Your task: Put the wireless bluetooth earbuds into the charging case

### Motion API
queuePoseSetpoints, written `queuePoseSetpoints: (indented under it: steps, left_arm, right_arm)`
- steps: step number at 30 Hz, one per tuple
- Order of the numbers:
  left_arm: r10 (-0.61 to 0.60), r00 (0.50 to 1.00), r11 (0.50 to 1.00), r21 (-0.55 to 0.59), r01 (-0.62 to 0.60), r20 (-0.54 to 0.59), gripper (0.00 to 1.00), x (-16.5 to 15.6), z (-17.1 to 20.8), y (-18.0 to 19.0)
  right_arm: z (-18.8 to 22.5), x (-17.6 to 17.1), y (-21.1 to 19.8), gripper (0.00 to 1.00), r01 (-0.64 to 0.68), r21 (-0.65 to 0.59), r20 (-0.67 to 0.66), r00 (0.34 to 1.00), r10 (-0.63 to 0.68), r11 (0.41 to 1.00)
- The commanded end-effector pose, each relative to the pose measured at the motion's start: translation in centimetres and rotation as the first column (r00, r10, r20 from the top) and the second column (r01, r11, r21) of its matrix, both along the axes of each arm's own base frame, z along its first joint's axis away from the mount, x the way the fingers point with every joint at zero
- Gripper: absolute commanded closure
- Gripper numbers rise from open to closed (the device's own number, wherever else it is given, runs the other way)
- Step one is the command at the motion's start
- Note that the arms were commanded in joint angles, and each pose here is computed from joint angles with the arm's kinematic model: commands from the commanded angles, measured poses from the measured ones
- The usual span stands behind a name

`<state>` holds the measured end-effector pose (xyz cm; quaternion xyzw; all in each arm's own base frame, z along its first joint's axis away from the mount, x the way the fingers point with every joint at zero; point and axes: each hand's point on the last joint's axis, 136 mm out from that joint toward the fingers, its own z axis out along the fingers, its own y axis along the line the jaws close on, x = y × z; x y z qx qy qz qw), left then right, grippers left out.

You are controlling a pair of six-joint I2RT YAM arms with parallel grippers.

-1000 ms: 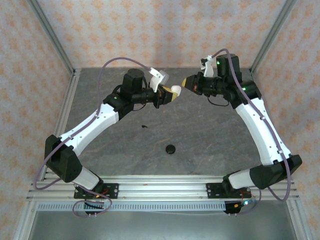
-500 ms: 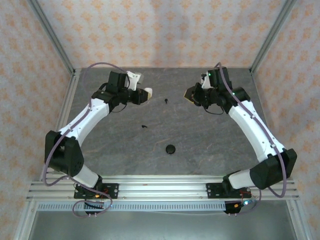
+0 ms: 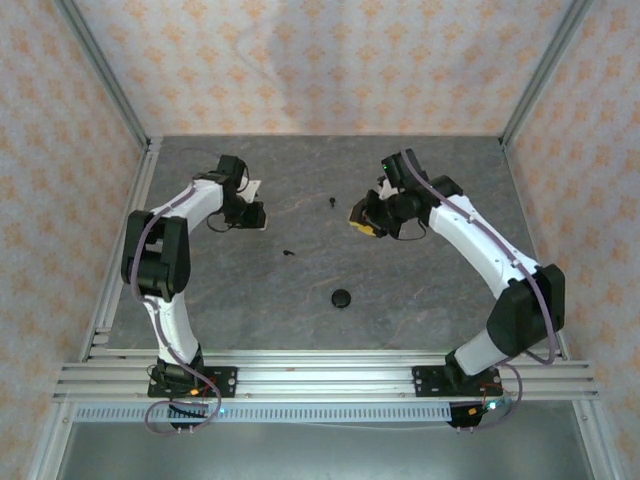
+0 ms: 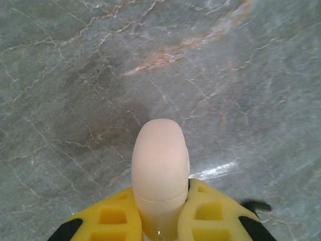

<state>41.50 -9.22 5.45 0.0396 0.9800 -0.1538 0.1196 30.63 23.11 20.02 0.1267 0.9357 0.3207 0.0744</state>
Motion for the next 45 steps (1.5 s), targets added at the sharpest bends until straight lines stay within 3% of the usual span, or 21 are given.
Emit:
queuePoseSetpoints:
  steps: [1,4,10,21,30,37,45]
  left_arm:
    - [-0.023,0.998,0.998,0.058,0.026,-0.051,1.0,-0.2,-0.1,1.5]
    - [-0.001,0.997,0.996,0.091,0.009,-0.08,0.97,-0.1,-0.7,2.4]
    - [0.028,0.996,0.991,0.134,-0.017,-0.081,0.77,0.5,-0.7,3.4]
    - [0.062,0.996,0.969,0.242,-0.046,-0.059,0.55,1.6,1.4,5.2]
    - [0.105,0.994,0.963,0.247,-0.11,0.034,0.53,1.4,6.0,5.7]
    - [0.1,0.993,0.979,0.171,-0.11,0.066,0.53,-2.9,8.4,3.8]
    - [0.084,0.996,0.996,0.04,-0.085,0.032,0.53,-12.2,7.9,-0.1]
  right_arm:
    - [-0.8,-1.3,-0.3,0.68,-0.035,-0.056,-0.042,0.999,0.032,0.998]
    - [-1.5,-2.1,-0.3,0.66,-0.072,-0.089,-0.064,0.996,0.067,0.993]
    - [-2.9,-3.6,-1.6,0.6,-0.124,-0.176,-0.105,0.989,0.107,0.976]
    - [-2.8,-4.2,-1.6,0.56,-0.176,-0.179,-0.11,0.981,0.158,0.968]
    - [-2.9,-6.2,-3.1,0.55,-0.213,-0.223,-0.152,0.971,0.182,0.951]
    - [-4.5,-7.3,-3.4,0.54,-0.231,-0.303,-0.168,0.968,0.187,0.925]
    - [-7.1,-12.5,0.1,0.51,-0.406,-0.415,-0.256,0.911,0.323,0.814]
